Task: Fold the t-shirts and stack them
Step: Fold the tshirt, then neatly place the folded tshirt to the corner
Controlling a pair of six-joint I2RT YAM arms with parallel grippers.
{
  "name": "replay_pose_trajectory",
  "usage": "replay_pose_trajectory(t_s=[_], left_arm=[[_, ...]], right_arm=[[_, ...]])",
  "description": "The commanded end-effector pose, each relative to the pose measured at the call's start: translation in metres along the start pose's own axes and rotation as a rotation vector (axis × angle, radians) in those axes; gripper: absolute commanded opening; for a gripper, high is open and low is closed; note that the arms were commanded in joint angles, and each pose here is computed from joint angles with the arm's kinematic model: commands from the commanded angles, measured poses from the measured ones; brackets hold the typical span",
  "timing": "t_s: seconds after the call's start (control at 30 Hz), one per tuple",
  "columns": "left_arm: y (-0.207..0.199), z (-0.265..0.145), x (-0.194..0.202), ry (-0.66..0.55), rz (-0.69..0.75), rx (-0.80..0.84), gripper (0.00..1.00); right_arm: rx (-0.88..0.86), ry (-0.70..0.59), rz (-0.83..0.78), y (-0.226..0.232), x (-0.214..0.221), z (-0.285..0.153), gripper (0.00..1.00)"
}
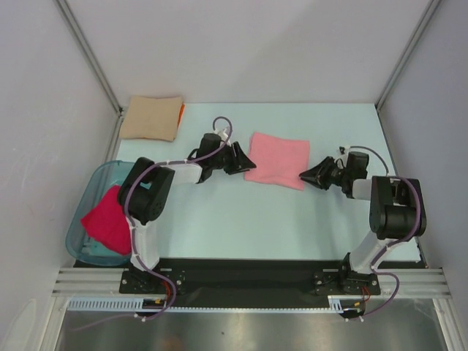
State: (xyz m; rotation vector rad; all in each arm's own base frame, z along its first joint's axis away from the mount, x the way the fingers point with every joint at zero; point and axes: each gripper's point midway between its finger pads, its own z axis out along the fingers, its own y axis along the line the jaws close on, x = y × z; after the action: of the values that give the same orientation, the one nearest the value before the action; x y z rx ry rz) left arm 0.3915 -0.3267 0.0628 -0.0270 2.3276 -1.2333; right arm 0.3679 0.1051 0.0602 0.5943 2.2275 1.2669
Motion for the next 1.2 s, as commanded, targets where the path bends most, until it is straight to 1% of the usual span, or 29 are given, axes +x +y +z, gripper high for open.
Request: replay_pose_trajectory(t_s=[0.0, 0.03, 0.07, 0.13, 0.17, 0.2, 0.27, 0.37, 0.43, 0.5, 0.53, 0.57, 0.63, 0.67, 0.73, 0.77, 0.8, 0.83, 0.9, 0.93, 0.97, 1.0, 1.03, 1.07, 1.1, 1.13, 1.17], left_arm=[[-0.031, -0.011, -0.009, -0.028, 0.094, 0.065, 0.48], [-0.03, -0.009, -0.009, -0.024, 0.075, 0.068, 0.48], [-0.024, -0.006, -0.006, -0.012, 0.055, 0.067, 0.48], [-0.018, 0.002, -0.003, -0.013, 0.017, 0.085, 0.48], [-0.015, 0.006, -0.002, -0.014, 0.008, 0.089, 0.47], [-0.006, 0.013, 0.002, -0.007, -0.006, 0.082, 0.47], [0.003, 0.019, 0.003, 0.008, -0.026, 0.053, 0.47], [0.023, 0.019, 0.008, 0.007, -0.048, 0.0, 0.46], [0.03, 0.009, 0.007, -0.017, -0.032, -0.038, 0.46], [0.034, -0.002, 0.007, -0.019, -0.025, -0.076, 0.45], [0.025, -0.015, -0.002, -0.06, 0.004, -0.085, 0.45], [0.022, -0.023, -0.004, -0.075, 0.014, -0.096, 0.45], [0.012, -0.04, -0.011, -0.116, 0.05, -0.113, 0.47], [-0.004, -0.057, -0.023, -0.164, 0.069, -0.116, 0.49], [-0.013, -0.073, -0.026, -0.194, 0.081, -0.124, 0.52], [-0.017, -0.081, -0.029, -0.213, 0.084, -0.136, 0.53], [-0.032, -0.095, -0.034, -0.244, 0.102, -0.116, 0.55], [-0.034, -0.102, -0.033, -0.252, 0.107, -0.119, 0.56], [-0.045, -0.122, -0.035, -0.29, 0.107, -0.121, 0.58], [-0.041, -0.128, -0.029, -0.29, 0.091, -0.135, 0.59], [-0.039, -0.134, -0.026, -0.293, 0.069, -0.153, 0.6], [-0.046, -0.149, -0.032, -0.35, 0.04, -0.156, 0.61], [-0.04, -0.155, -0.027, -0.359, 0.013, -0.181, 0.61], [-0.034, -0.164, -0.025, -0.37, -0.02, -0.216, 0.61], [-0.03, -0.171, -0.024, -0.387, -0.064, -0.241, 0.61], [-0.036, -0.181, -0.023, -0.405, -0.074, -0.227, 0.61], [-0.031, -0.188, -0.023, -0.409, -0.102, -0.243, 0.62]], right_arm=[[-0.028, -0.02, -0.113, 0.042, -0.006, 0.005, 0.27], [-0.027, -0.026, -0.131, 0.049, -0.008, 0.01, 0.27], [-0.053, -0.009, -0.164, 0.068, -0.005, 0.02, 0.27], [-0.073, 0.04, -0.152, 0.075, 0.003, 0.039, 0.27], [-0.101, 0.067, -0.175, 0.084, 0.012, 0.05, 0.27], [-0.1, 0.088, -0.16, 0.08, 0.013, 0.063, 0.27], [-0.115, 0.106, -0.147, 0.076, 0.018, 0.076, 0.27], [-0.103, 0.133, -0.1, 0.048, 0.028, 0.084, 0.26], [-0.086, 0.143, -0.063, 0.026, 0.034, 0.077, 0.26], [-0.075, 0.132, -0.067, 0.014, 0.033, 0.065, 0.26], [-0.066, 0.106, -0.061, 0.008, 0.027, 0.051, 0.26], [-0.046, 0.108, -0.084, 0.002, 0.029, 0.042, 0.26], [0.012, 0.059, -0.098, -0.009, 0.013, 0.022, 0.29], [0.043, 0.06, -0.147, -0.005, 0.014, 0.008, 0.32], [0.094, 0.027, -0.198, -0.001, 0.009, -0.005, 0.36], [0.127, 0.045, -0.196, 0.0, 0.014, -0.012, 0.38], [0.124, 0.019, -0.271, 0.016, 0.011, -0.021, 0.42], [0.173, 0.0, -0.294, 0.015, 0.01, -0.026, 0.44], [0.187, 0.015, -0.422, 0.04, 0.021, -0.029, 0.48], [0.256, 0.007, -0.454, 0.036, 0.023, -0.031, 0.5], [0.258, 0.031, -0.54, 0.05, 0.037, -0.025, 0.51], [0.267, 0.007, -0.609, 0.064, 0.035, -0.025, 0.52], [0.328, -0.026, -0.709, 0.066, 0.032, -0.024, 0.54], [0.316, -0.006, -0.806, 0.079, 0.05, -0.016, 0.56], [0.369, -0.061, -0.889, 0.086, 0.046, -0.015, 0.57], [0.377, -0.074, -1.007, 0.093, 0.047, -0.011, 0.59], [0.361, -0.059, -1.118, 0.104, 0.069, -0.002, 0.6]])
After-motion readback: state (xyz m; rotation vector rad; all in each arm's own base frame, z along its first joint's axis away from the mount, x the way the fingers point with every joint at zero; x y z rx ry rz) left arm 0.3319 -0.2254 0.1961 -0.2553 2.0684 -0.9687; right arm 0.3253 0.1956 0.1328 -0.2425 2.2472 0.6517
